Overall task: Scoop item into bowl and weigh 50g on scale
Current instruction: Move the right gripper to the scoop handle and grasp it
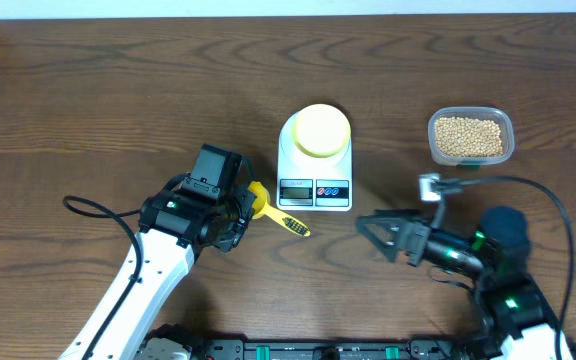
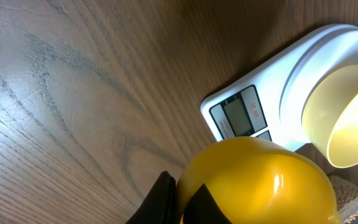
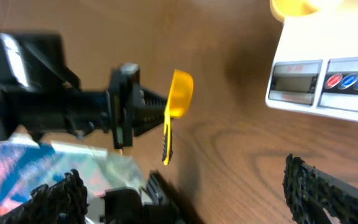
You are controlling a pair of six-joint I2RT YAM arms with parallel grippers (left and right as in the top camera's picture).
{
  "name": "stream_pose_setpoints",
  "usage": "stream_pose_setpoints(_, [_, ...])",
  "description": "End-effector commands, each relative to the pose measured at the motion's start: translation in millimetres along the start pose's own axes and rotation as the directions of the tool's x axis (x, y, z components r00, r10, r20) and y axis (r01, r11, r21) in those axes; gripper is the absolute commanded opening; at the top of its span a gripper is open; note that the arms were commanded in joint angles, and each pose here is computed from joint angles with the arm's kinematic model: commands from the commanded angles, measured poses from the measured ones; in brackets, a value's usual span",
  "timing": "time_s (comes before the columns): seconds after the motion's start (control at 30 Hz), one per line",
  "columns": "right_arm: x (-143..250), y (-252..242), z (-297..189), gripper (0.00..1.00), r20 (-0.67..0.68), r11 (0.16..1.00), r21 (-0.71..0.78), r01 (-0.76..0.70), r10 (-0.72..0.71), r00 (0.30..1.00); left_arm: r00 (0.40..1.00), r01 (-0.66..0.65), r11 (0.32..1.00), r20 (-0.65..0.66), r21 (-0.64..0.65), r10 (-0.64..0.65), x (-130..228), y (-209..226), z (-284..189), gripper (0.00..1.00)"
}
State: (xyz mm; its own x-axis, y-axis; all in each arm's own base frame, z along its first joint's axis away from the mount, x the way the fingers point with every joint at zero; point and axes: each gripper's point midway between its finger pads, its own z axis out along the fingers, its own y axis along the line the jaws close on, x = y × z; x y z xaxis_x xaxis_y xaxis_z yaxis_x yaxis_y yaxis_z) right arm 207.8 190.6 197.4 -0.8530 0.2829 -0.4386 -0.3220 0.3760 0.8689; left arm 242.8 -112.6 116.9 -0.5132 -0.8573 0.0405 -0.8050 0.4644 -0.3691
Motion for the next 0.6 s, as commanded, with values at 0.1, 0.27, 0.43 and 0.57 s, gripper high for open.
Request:
stream_pose_setpoints(0.1, [3.0, 2.4, 42.5, 0.99, 0.010, 0.988, 0.107, 0.108, -0.110, 0.994, 1.000, 0.002, 1.000, 0.014, 0.019, -0.003, -2.2, -8.2, -5.5, 0.07])
stream_pose_setpoints(0.27, [7.8, 9.0, 63.7, 0.91, 0.068, 0.983, 0.141, 0.119, -0.129, 0.989, 1.000, 0.002, 1.000, 0.014, 0.019, -0.002, -2.0, -8.3, -5.5, 0.07])
stream_pose_setpoints(0.43, [9.7, 20.7, 81.7, 0.79, 0.118, 0.981, 0.124, 0.152, -0.166, 0.979, 1.000, 0.002, 1.000, 0.013, 0.019, -0.002, -2.0, -8.2, -5.5, 0.07])
stream_pose_setpoints(0.57, [15.2, 20.3, 95.6, 0.67, 0.117, 0.991, 0.100, 0.090, -0.101, 0.988, 1.000, 0.002, 1.000, 0.014, 0.019, -0.002, -2.0, -8.2, -5.5, 0.07])
